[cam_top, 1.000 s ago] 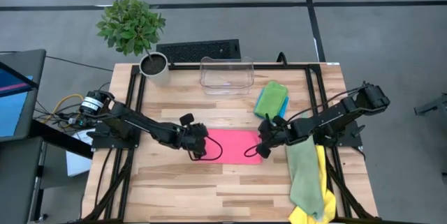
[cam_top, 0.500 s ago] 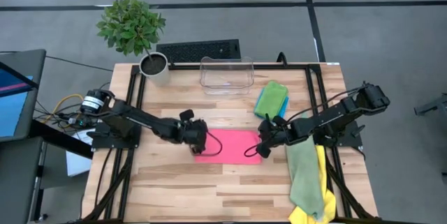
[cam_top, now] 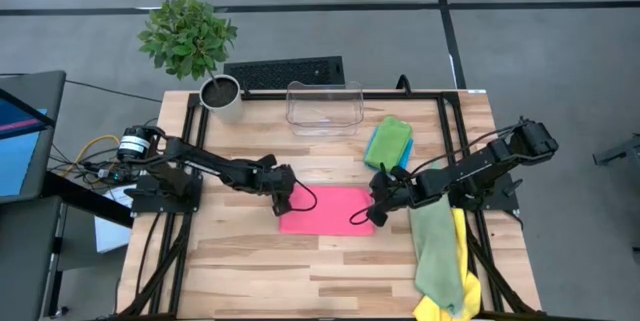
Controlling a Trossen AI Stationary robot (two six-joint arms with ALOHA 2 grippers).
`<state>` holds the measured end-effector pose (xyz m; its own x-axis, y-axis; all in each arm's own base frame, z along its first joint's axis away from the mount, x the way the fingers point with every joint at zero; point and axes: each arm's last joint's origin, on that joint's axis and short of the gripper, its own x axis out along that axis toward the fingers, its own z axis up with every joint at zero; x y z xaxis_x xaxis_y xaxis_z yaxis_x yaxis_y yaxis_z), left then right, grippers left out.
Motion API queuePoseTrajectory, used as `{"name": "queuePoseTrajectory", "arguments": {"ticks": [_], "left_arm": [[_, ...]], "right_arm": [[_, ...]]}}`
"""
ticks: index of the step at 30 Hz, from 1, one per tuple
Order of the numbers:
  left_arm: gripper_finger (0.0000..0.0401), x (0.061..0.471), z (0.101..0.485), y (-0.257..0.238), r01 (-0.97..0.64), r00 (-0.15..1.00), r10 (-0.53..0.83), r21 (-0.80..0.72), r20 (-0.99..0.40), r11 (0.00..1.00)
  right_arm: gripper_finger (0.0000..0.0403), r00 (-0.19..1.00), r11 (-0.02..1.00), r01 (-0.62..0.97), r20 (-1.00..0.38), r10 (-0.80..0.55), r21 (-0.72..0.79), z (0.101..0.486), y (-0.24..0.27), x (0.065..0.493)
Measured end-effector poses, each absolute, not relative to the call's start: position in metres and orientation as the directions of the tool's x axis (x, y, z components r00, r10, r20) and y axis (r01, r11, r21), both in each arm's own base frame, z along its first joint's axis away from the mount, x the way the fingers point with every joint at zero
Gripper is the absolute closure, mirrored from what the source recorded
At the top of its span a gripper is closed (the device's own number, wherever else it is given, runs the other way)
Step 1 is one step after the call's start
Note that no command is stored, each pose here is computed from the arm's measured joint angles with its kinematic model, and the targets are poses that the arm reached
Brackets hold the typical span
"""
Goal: Fold microfiber towels
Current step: Fold pink microfiber towel
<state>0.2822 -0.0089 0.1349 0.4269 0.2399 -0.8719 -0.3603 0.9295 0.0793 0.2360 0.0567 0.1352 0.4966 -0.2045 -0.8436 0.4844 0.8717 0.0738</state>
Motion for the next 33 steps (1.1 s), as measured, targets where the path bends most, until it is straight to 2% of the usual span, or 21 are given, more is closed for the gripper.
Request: {"name": "queuePoseTrajectory", "arguments": {"ticks": [10,14,17,20,25,28,33], "left_arm": [[0.0356,0.283,0.136,-0.011,-0.361,0.441,0.237,0.070,-0.866,0.930],[0.0389,0.282,0.141,-0.014,-0.362,0.458,0.231,0.057,-0.858,0.930],[0.0399,0.283,0.152,-0.018,-0.357,0.498,0.218,0.030,-0.839,0.934],[0.0398,0.282,0.163,-0.023,-0.344,0.538,0.192,-0.006,-0.821,0.939],[0.0375,0.272,0.161,-0.028,-0.397,0.483,0.215,0.007,-0.849,0.918],[0.0338,0.268,0.157,-0.030,-0.453,0.467,0.211,-0.028,-0.859,0.891],[0.0252,0.268,0.156,-0.026,-0.567,0.463,0.195,-0.120,-0.865,0.815]], "right_arm": [[0.0382,0.493,0.872,0.484,-0.845,-0.205,0.071,0.135,0.057,0.236],[0.0384,0.493,0.872,0.484,-0.846,-0.205,0.071,0.135,0.057,0.236],[0.0386,0.488,0.872,0.485,-0.848,-0.207,0.067,0.135,0.056,0.235],[0.0383,0.487,0.872,0.485,-0.849,-0.207,0.066,0.135,0.056,0.235],[0.0378,0.487,0.872,0.484,-0.849,-0.205,0.067,0.135,0.056,0.235],[0.0381,0.487,0.872,0.484,-0.849,-0.205,0.067,0.135,0.056,0.235],[0.0383,0.487,0.877,0.476,-0.849,-0.205,0.062,0.135,0.056,0.235]]}}
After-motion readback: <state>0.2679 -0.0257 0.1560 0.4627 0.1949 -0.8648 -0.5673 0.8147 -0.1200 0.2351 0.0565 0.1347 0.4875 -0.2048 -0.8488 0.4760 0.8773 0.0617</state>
